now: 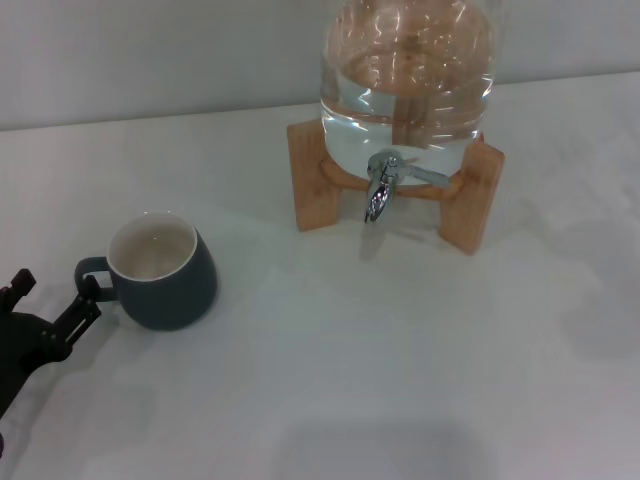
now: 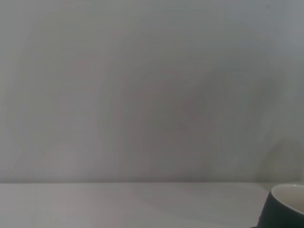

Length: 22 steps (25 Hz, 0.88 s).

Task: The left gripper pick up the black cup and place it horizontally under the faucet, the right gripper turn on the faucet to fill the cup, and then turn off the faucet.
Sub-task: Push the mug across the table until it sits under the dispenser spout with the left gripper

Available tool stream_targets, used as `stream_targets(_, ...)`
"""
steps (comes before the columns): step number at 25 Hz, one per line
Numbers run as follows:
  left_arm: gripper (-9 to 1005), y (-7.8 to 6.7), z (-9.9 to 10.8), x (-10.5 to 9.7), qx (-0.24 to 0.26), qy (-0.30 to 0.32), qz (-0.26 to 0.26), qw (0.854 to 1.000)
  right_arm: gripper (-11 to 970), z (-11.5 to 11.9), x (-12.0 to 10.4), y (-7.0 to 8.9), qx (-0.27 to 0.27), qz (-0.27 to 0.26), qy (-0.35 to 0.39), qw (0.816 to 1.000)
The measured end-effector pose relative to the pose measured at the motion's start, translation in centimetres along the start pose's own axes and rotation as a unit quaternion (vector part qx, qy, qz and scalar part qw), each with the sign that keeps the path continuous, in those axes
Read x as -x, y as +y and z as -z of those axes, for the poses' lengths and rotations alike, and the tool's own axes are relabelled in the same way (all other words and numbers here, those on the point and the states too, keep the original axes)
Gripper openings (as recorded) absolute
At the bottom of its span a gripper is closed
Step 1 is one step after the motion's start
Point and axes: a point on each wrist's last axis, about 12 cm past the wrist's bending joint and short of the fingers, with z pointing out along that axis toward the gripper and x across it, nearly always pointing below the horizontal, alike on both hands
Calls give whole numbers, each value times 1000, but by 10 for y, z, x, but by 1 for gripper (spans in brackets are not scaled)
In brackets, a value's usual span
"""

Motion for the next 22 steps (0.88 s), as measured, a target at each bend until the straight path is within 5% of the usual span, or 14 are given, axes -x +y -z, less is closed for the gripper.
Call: stream_targets(22, 860, 2, -1, -4, 14, 16, 9, 1000, 854, 3, -1, -1, -3, 0, 2, 1000)
